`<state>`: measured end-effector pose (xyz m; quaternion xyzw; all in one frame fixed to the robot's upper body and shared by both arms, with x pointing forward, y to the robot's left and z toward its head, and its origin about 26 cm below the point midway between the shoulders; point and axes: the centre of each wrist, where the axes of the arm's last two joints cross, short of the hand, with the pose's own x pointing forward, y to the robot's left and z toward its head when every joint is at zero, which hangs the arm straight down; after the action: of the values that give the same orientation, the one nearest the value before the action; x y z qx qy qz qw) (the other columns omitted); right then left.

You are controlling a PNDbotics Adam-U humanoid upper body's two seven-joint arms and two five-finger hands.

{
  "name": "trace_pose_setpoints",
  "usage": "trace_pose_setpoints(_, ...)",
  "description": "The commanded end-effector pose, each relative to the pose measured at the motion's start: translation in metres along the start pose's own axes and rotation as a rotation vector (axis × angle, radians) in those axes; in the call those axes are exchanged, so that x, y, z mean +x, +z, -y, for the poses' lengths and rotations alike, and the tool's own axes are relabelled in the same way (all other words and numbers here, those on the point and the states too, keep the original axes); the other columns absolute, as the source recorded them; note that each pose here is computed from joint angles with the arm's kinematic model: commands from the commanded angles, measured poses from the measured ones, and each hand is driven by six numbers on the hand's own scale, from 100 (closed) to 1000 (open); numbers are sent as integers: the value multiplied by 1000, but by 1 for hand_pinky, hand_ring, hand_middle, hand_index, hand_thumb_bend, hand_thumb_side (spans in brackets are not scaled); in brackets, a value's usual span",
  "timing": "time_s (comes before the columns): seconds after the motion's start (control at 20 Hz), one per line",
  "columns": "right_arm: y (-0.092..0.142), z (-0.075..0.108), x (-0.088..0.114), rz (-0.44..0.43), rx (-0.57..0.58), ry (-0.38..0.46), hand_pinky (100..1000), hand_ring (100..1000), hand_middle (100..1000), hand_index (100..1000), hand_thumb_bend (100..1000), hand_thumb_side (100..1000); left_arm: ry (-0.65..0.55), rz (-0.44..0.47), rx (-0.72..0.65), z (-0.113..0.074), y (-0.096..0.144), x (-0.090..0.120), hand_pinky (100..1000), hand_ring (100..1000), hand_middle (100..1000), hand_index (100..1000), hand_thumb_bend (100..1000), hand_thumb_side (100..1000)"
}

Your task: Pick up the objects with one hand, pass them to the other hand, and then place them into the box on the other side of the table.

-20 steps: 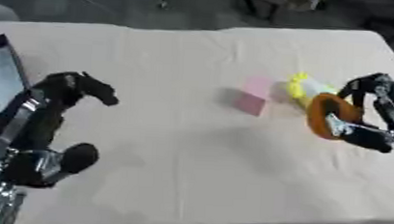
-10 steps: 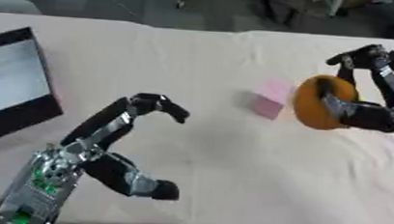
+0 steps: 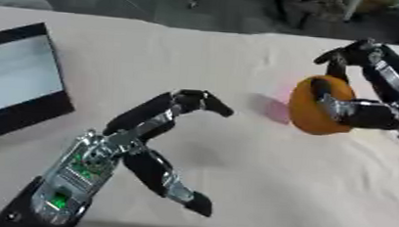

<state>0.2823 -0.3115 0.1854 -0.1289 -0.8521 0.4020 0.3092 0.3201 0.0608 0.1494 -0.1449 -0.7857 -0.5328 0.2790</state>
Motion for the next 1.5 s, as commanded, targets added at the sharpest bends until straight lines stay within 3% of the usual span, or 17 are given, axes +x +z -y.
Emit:
trace_pose_setpoints(0.05,-10,4,8,56,16,-8,700,359,195,332,100,352,11,27,16,1,-14,6,885,821,736,838,902,487)
trace_pose_setpoints(0.5,-25,-2,13,129,43,-66,698,359,195,331,100,374,49,10,89,10,-39,15,894,829,747,840,918,456)
trace_pose_setpoints(0.95,-35,-10,17,160,76,-104,701,364,197,334,100,359,152,-106,183,16,-57,14,918,845,762,841,947,426)
trace_pose_setpoints(1.5,-37,-17,18,206,86,-95,703,367,197,334,100,343,124,-205,351,17,-66,23,937,853,780,843,935,338)
